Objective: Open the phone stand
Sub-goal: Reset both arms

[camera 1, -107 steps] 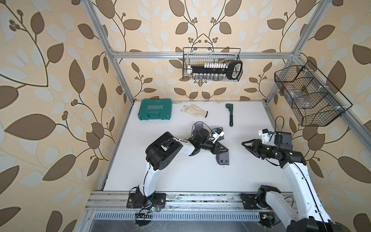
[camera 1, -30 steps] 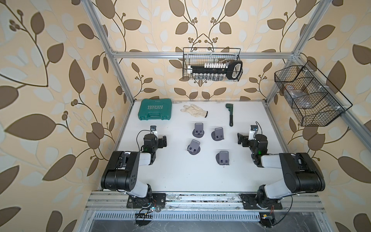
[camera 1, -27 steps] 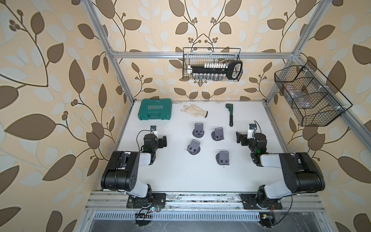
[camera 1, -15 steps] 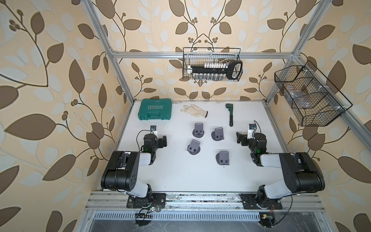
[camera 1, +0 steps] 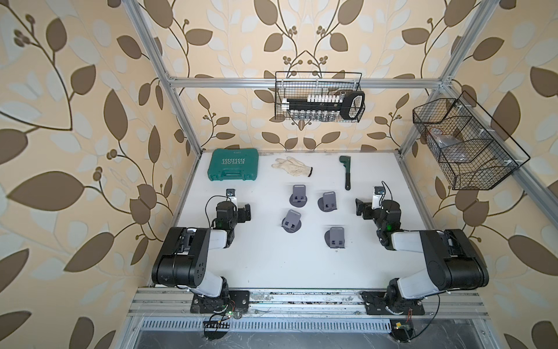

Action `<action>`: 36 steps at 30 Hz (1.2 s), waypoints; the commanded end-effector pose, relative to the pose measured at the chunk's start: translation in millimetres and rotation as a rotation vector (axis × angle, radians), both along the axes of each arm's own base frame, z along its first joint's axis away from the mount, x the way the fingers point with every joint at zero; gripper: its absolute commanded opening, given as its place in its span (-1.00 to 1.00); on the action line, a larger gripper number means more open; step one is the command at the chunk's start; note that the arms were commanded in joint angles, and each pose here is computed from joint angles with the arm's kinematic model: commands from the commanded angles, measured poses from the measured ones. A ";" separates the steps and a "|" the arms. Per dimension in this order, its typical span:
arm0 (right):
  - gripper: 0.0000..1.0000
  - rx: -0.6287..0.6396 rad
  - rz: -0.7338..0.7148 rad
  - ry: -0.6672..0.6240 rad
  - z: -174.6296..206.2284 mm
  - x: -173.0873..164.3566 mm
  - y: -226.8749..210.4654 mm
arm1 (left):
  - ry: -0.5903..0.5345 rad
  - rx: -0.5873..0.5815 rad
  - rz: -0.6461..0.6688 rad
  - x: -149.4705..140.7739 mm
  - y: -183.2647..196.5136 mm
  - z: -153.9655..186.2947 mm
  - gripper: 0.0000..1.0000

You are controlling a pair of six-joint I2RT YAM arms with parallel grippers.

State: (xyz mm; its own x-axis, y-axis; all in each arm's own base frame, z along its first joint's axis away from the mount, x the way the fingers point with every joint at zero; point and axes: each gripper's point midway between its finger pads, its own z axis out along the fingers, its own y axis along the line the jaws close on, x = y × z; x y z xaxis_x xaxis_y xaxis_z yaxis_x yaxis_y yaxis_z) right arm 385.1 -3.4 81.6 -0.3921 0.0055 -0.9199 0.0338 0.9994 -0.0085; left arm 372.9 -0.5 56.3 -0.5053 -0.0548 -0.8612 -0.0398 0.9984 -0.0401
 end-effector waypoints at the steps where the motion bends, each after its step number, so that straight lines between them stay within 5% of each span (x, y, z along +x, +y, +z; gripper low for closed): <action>1: 0.96 -0.002 0.002 -0.021 8.7 5.8 -1.2 | -0.064 -0.021 -0.013 11.4 -3.7 18.9 0.98; 8: 0.96 -0.003 0.011 -0.149 20.5 -14.8 0.2 | -0.064 -0.021 -0.013 11.4 -3.6 18.8 0.98; 15: 0.96 0.000 -0.029 -0.045 10.6 1.3 -6.4 | -0.063 -0.021 -0.013 11.2 -3.5 18.6 0.98; 36: 0.96 -0.002 -0.006 -0.024 8.9 5.0 -2.5 | -0.063 -0.020 -0.013 11.2 -3.6 18.6 0.98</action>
State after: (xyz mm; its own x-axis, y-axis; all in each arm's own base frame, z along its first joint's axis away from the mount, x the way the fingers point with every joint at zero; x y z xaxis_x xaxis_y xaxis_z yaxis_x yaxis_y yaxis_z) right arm 385.4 -5.1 88.1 -0.3735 0.0051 -0.9276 0.0355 0.9993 -0.0088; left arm 373.2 -0.6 56.7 -0.5040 -0.0548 -0.8620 -0.0398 0.9984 -0.0402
